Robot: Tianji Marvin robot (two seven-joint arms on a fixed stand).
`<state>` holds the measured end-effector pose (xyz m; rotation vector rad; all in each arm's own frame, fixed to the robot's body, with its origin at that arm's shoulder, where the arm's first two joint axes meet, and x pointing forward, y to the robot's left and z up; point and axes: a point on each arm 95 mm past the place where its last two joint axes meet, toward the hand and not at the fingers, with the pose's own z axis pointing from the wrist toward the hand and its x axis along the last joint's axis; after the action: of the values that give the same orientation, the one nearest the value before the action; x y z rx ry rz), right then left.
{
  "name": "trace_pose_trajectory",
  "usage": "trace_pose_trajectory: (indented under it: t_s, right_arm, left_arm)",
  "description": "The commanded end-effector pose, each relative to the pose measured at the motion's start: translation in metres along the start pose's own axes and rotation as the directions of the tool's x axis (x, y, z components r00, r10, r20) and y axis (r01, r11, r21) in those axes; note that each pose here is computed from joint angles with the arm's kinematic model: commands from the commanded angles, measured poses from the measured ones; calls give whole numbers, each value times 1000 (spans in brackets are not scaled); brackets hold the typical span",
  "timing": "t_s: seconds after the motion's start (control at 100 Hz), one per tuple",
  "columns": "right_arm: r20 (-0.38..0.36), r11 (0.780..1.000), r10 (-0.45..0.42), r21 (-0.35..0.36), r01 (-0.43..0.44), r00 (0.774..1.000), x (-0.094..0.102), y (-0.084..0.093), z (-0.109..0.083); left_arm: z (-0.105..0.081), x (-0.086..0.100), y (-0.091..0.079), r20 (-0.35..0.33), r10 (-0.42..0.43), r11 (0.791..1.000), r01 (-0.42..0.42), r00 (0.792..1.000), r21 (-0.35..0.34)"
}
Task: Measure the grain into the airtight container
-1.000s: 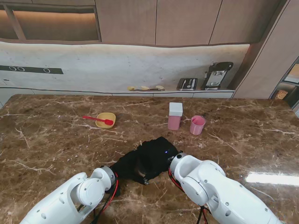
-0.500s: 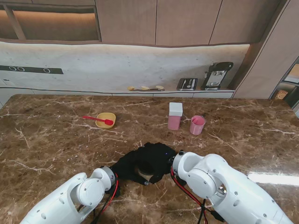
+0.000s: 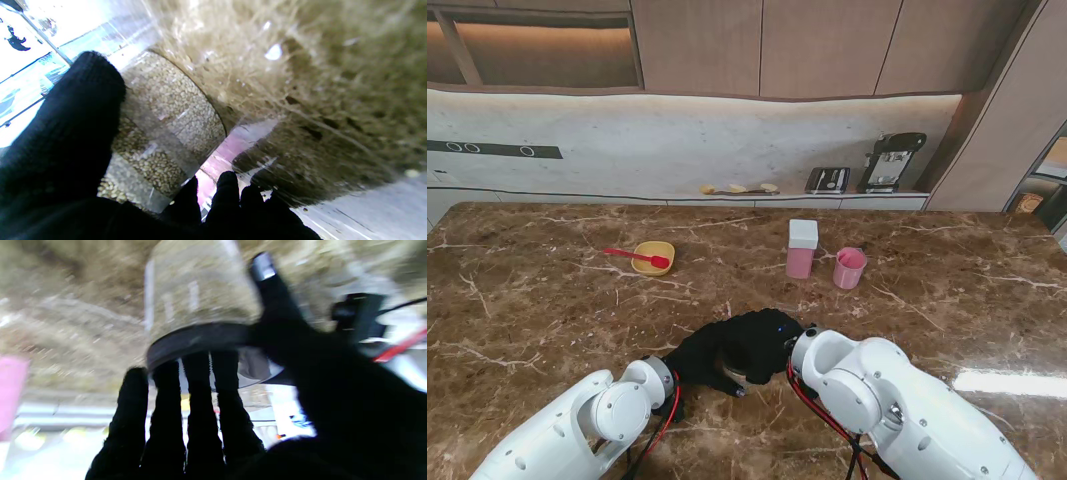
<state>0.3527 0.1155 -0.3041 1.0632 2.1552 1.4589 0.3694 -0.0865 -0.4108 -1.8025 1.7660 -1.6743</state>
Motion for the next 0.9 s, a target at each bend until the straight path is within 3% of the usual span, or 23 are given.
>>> trace_pose_trajectory:
  t_s: [0.0, 0.17, 0.36, 0.59, 0.89]
  right_arm:
    - [-10, 999, -14, 39, 14, 1000, 0, -2, -3]
    - [-2, 999, 0, 53, 0, 1000, -2, -2, -5]
    - [67, 997, -75, 10, 75, 995, -1, -4, -1]
    - [109, 995, -91, -24, 95, 990, -1, -6, 7]
    - [83, 993, -81, -76, 87, 993, -1, -9, 11]
  left_arm:
    - [-9, -27, 33, 82, -8, 996, 15, 997, -86]
    - [-9, -27, 34, 83, -11, 996, 18, 997, -86]
    - [-9, -27, 34, 81, -9, 996, 16, 997, -87]
    - [-9, -28, 34, 78, -4, 996, 11, 997, -88]
    - [-10, -30, 36, 84, -8, 995, 16, 996, -94]
